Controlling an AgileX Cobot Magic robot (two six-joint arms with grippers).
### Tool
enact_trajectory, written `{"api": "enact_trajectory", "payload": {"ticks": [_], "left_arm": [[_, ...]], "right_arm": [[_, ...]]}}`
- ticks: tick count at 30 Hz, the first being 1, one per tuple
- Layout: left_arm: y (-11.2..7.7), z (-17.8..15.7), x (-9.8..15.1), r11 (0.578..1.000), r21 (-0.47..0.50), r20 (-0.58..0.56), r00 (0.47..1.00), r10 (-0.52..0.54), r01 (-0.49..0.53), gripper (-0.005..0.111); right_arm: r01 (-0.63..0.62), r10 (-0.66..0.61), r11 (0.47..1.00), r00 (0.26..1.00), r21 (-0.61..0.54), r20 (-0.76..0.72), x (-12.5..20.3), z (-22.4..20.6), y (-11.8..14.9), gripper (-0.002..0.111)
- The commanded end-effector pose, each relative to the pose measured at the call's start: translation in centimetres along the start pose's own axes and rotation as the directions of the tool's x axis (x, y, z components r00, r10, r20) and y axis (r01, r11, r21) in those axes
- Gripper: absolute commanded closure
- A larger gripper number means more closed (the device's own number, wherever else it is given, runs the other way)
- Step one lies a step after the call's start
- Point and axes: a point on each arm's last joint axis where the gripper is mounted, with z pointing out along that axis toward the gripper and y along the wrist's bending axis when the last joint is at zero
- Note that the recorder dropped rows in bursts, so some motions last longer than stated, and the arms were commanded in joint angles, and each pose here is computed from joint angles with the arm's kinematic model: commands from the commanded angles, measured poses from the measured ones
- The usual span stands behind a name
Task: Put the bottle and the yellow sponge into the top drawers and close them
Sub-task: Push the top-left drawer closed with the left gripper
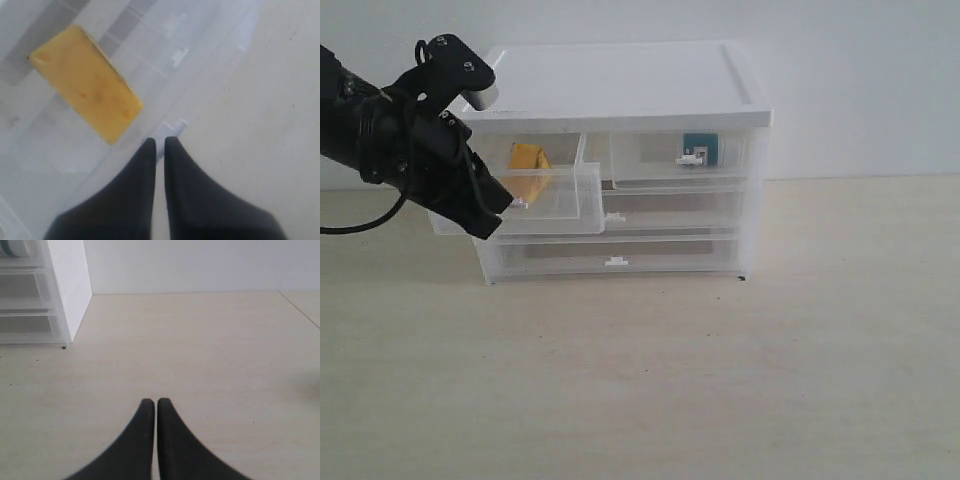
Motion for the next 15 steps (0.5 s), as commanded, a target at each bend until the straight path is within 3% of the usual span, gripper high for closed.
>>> {"api": "enact_trajectory", "payload": {"ticks": [1,7,15], "left_arm": [[0.5,0.6,-0.5,0.997,-0.047,0.066,0.996,-0.056,0.059,0.102],[1.2,2.2,-0.4,0.991,-0.102,0.098,0.992,-0.079,0.089,0.102],[2.8,3.5,-0.7,0.961,-0.25,0.19,0.979,-0.067,0.114,0.102]], "right_arm": [[0.001,-0.001,1.0,1.0,0.003,0.005,0.1,0.0,0.0,0.108],[0.001,-0.001,1.0,1.0,0.003,0.005,0.1,0.0,0.0,0.108],[0.001,-0.001,1.0,1.0,0.003,0.005,0.1,0.0,0.0,0.108]]}}
